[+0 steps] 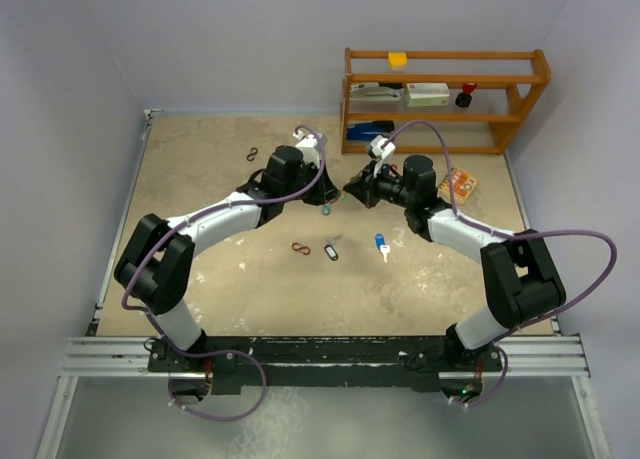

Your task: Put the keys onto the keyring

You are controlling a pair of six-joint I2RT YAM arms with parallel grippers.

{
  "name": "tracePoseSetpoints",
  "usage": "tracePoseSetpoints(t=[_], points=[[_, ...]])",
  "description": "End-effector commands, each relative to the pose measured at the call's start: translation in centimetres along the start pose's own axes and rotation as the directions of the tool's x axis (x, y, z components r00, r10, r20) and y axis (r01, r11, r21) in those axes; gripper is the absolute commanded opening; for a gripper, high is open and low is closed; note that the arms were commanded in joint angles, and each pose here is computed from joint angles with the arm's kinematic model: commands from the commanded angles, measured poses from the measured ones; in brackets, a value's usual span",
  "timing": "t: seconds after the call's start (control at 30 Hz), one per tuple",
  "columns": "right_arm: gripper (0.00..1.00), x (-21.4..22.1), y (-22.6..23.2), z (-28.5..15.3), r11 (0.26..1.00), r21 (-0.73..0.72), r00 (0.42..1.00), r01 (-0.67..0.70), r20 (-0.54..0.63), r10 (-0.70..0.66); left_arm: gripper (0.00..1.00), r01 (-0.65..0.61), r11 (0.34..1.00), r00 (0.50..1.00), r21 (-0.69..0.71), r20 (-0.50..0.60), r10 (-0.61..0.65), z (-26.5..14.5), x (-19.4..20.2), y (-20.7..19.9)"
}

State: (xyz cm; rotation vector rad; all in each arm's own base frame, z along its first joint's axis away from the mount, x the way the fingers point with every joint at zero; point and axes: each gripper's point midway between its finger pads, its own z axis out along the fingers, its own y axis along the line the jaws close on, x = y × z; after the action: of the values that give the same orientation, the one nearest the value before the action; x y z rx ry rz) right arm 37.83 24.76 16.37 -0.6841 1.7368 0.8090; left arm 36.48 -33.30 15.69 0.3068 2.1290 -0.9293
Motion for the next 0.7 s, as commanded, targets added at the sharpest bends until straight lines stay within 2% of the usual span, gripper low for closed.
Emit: tracePoseSetpoints(t=[0.0, 0.53, 0.67], points=[[0.00, -1.5, -0.6, 0.0, 0.998, 0.031, 0.998, 0.054, 0.031, -0.055, 0.00, -0.057, 0.995, 0.993, 0.078, 0.103, 0.049, -1.6, -3.8, -3.0], [0.00, -3.5, -0.9, 0.0, 0.991, 0.045, 0.989, 0.123, 0.072, -0.126, 0.00, -0.051, 0.996, 0.996, 0.073, 0.072, 0.046, -1.0, -2.7, -2.4], [0.00, -4.0, -0.9, 0.0, 0.990, 0.044, 0.988, 0.132, 0.078, -0.135, 0.27, -0.053, 0.996, 0.996, 0.069, 0.069, 0.048, -0.9, -2.5, -2.2]])
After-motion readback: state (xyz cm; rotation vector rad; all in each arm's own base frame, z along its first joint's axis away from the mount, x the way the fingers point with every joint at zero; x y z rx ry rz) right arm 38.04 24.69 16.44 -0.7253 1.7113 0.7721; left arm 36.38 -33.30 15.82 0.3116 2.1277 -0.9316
